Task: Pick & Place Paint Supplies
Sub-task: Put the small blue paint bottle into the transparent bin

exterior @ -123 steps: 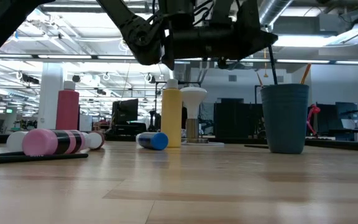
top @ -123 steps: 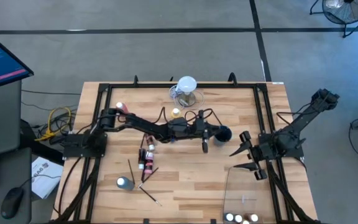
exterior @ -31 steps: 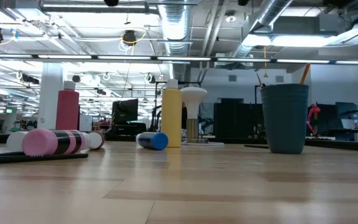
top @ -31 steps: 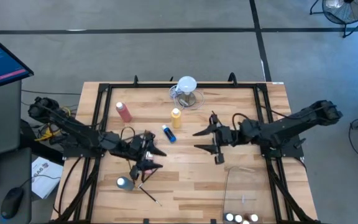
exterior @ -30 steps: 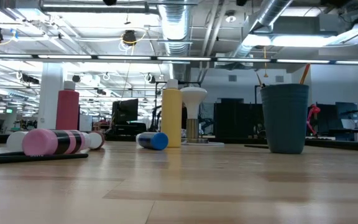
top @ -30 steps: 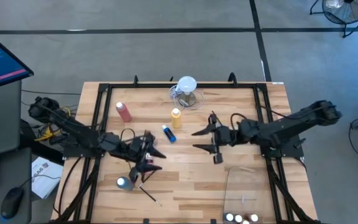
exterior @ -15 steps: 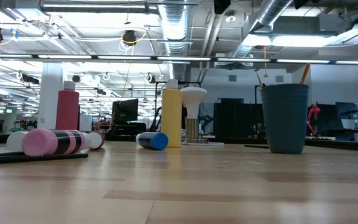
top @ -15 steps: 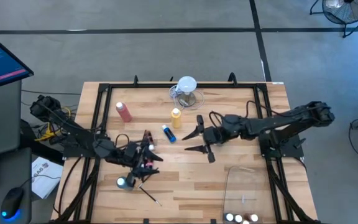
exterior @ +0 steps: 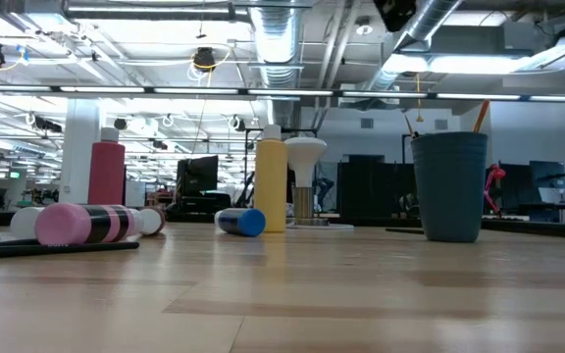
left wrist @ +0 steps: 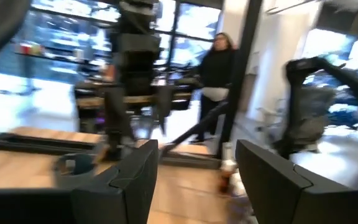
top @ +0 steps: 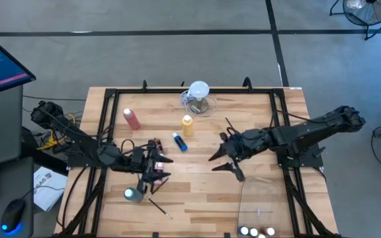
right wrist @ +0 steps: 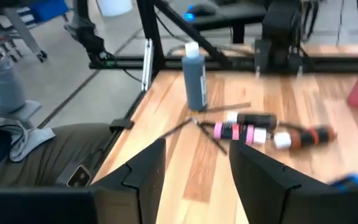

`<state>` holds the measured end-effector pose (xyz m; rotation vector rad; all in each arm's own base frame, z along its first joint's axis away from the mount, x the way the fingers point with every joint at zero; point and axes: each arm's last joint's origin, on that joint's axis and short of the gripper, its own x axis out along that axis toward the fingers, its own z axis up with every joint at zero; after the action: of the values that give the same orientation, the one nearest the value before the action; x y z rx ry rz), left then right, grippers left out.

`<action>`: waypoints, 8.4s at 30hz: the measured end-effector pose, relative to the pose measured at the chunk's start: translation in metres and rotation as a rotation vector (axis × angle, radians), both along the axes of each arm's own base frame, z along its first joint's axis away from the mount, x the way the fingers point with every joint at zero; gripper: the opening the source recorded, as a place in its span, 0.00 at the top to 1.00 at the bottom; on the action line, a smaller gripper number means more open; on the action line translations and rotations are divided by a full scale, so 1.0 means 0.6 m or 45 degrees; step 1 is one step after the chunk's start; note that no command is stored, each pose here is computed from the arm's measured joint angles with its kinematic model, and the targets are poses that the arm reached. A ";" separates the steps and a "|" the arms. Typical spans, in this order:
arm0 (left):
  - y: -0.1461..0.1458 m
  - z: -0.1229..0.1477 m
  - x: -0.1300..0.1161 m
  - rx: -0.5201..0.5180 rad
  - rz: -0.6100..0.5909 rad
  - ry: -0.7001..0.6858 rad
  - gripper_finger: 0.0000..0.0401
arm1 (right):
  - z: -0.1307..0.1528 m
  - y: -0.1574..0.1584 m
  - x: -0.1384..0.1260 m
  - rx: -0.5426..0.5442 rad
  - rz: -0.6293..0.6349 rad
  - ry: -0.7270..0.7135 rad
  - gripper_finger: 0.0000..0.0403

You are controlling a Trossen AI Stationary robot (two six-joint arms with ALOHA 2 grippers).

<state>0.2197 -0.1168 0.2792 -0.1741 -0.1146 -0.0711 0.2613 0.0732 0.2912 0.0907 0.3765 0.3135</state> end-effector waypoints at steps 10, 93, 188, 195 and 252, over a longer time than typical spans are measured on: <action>0.061 -0.014 -0.003 0.048 0.285 0.245 0.49 | -0.016 0.038 -0.017 0.018 -0.154 0.080 0.57; 0.304 -0.136 0.058 0.089 0.484 1.038 0.49 | -0.061 0.061 0.063 -0.004 -0.130 -0.122 0.59; 0.107 -0.144 0.055 0.066 -0.148 1.201 0.79 | -0.088 0.090 0.080 0.023 -0.054 -0.101 0.62; 0.081 -0.154 0.054 0.058 -0.194 1.228 0.79 | -0.123 0.085 0.142 0.065 -0.040 0.095 0.60; 0.054 -0.193 0.099 0.046 -0.332 1.101 0.79 | -0.184 0.062 0.207 0.098 -0.222 0.553 0.43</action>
<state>0.2789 -0.0846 0.1632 -0.1704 0.7725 -0.2512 0.3854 0.1106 0.1807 0.2680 0.7824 0.1331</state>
